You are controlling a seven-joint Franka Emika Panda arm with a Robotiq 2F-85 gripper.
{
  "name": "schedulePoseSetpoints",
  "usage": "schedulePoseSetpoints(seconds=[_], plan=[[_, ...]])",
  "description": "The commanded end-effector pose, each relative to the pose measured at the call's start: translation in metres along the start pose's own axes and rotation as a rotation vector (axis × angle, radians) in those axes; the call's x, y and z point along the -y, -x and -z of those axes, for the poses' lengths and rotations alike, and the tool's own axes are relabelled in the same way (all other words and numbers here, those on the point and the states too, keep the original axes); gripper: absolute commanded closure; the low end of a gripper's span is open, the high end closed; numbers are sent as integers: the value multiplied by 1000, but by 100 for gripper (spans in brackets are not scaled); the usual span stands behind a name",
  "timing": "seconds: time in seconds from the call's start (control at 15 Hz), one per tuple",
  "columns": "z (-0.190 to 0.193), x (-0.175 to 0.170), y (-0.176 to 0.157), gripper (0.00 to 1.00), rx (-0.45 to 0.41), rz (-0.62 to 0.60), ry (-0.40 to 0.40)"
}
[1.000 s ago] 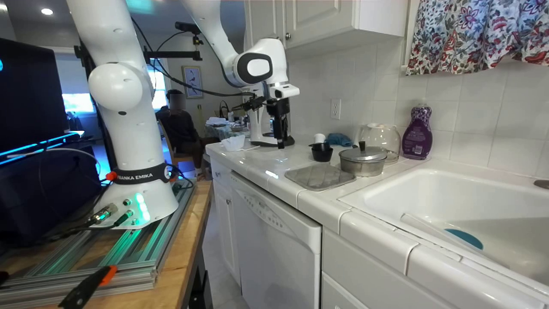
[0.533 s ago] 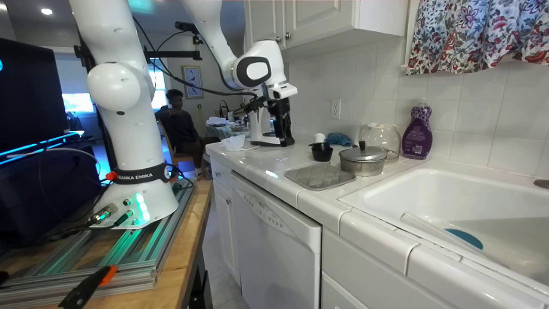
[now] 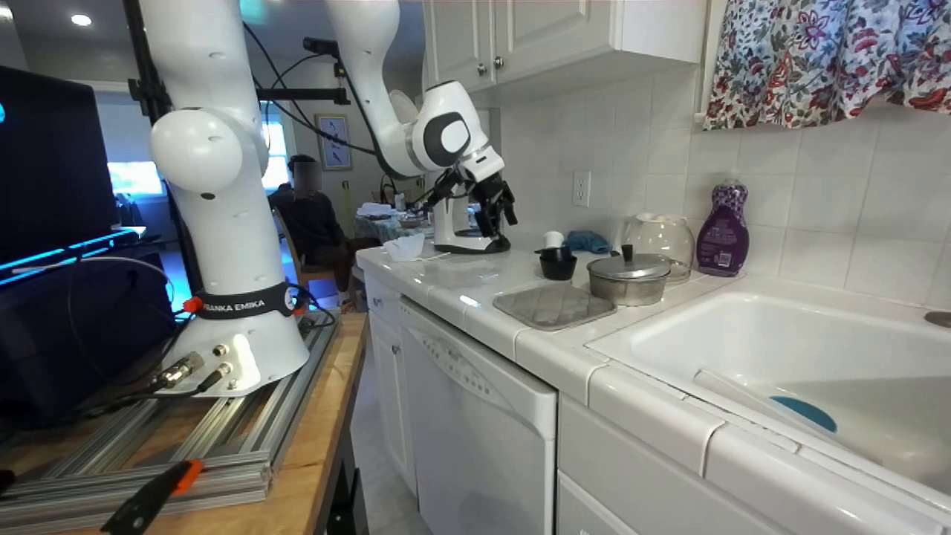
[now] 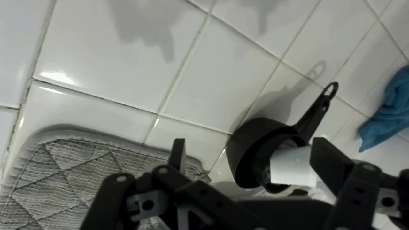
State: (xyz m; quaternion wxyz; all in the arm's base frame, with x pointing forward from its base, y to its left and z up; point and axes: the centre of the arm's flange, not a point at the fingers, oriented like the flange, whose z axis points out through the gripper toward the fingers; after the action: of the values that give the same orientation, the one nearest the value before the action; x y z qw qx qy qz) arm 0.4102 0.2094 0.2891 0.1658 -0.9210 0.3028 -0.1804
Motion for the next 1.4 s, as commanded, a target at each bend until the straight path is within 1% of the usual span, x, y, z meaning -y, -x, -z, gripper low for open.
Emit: schedulePoseSetpoints(seconds=[0.0, 0.07, 0.13, 0.2, 0.53, 0.6, 0.67, 0.8, 0.93, 1.2, 1.33], plan=[[-40, 29, 31, 0, -93, -72, -71], [-38, 34, 30, 0, -87, -69, -79], [11, 19, -13, 0, -39, -50, -53], [12, 23, -15, 0, -44, -55, -61], [10, 21, -14, 0, -40, -52, -55], [5, 25, -10, 0, -66, -48, -72], [-5, 31, 0, 0, -112, -80, -75], [-11, 42, 5, 0, -165, -127, -117], [-8, 55, 4, 0, -180, -173, -183], [0, 75, 15, 0, -188, -236, -227], [2, 83, 23, 0, -175, -279, -243]])
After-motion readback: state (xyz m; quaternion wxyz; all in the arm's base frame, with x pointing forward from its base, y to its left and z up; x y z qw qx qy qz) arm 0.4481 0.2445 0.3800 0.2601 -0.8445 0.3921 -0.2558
